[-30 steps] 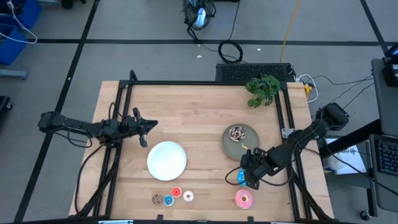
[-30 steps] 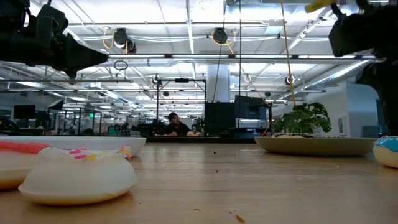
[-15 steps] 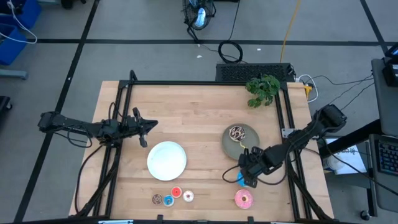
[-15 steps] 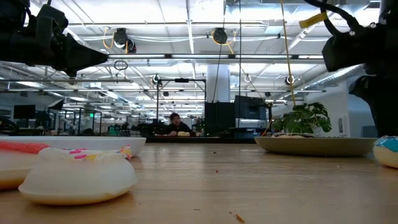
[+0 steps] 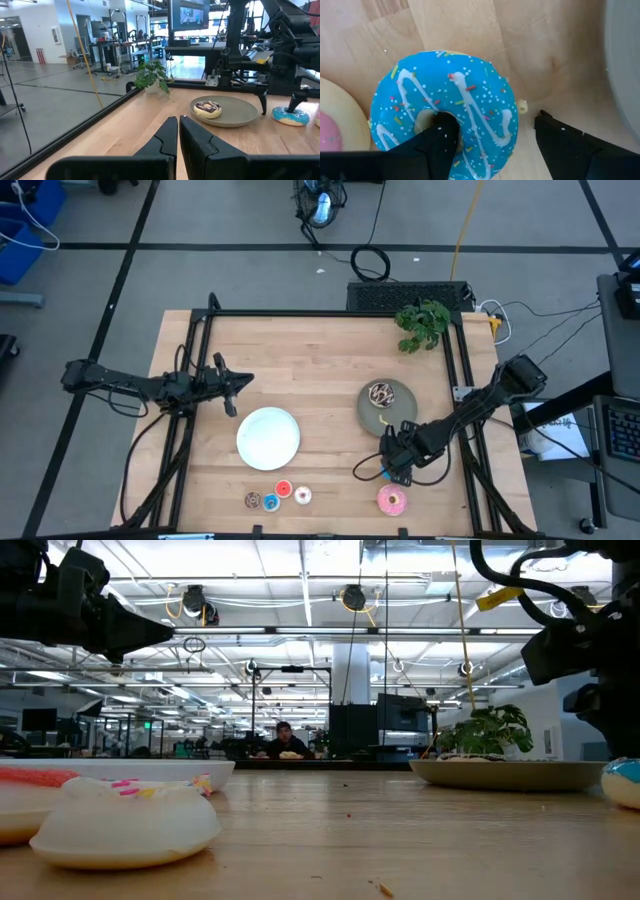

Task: Pick & Place donuts
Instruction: Put the large blue donut on the gray plate

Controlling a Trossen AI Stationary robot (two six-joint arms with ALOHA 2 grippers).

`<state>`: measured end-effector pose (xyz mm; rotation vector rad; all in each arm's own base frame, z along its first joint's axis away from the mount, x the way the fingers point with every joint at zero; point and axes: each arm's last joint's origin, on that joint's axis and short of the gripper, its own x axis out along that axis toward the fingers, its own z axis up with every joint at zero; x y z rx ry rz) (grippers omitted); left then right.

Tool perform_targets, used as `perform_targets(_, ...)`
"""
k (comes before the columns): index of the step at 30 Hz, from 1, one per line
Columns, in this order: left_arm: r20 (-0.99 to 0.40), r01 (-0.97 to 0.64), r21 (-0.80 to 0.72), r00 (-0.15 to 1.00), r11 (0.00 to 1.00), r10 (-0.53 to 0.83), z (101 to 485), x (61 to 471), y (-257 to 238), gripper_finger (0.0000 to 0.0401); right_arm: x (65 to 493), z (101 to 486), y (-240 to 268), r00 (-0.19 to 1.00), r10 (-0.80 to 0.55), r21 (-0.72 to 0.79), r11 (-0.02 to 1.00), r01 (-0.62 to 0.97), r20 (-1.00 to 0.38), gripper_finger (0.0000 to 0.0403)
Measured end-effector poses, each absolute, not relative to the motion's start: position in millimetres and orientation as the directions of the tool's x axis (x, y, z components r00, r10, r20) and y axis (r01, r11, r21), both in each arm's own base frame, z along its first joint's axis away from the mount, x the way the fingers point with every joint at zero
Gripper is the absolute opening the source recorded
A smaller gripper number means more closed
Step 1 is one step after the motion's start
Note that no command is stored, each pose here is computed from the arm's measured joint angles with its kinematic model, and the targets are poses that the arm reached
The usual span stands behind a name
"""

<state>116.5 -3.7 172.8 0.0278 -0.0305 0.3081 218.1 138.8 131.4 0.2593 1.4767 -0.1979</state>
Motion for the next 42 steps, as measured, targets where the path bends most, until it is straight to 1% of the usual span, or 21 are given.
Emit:
perform_targets(6,0.034,-0.304,0.023,0.952,0.952,0.303,172.8,116.5,-3.6,0.0026,218.2,131.1,139.1,0.086,0.037,0.058,0.967,0.247,-0.996,0.0249)
perform_targets(9,0.034,-0.304,0.022,0.952,0.952,0.303,172.8,116.5,-3.6,0.0026,218.8,131.3,139.6,0.087,0.054,0.073,0.971,0.229,-0.995,0.0242)
perform_targets(13,0.034,-0.304,0.021,0.952,0.953,0.303,172.8,116.5,-3.7,0.0026,218.9,131.1,139.6,0.088,0.053,0.072,0.972,0.225,-0.995,0.0216)
perform_targets(22,0.035,-0.303,0.015,0.952,0.953,0.303,172.8,116.5,-3.7,0.0026,219.4,133.0,138.4,0.092,0.065,0.084,0.971,0.226,-0.994,0.0137)
perform_targets(28,0.035,-0.303,0.014,0.952,0.953,0.303,172.8,116.5,-3.7,0.0026,217.4,143.6,135.6,0.121,0.092,0.118,0.966,0.228,-0.988,0.0094)
perform_targets(33,0.035,-0.303,0.012,0.952,0.953,0.303,172.9,116.5,-3.7,0.0026,215.5,156.0,132.2,0.151,0.133,0.165,0.959,0.231,-0.98,0.007)
perform_targets(37,0.035,-0.303,0.011,0.952,0.953,0.303,172.9,116.5,-3.7,0.0026,216.2,162.4,130.7,0.139,0.197,0.226,0.946,0.234,-0.97,0.0056)
perform_targets(42,0.035,-0.303,0.011,0.952,0.953,0.303,172.9,116.5,-3.7,0.0026,221.1,168.1,131.3,0.159,0.212,0.243,0.948,0.207,-0.964,0.0046)
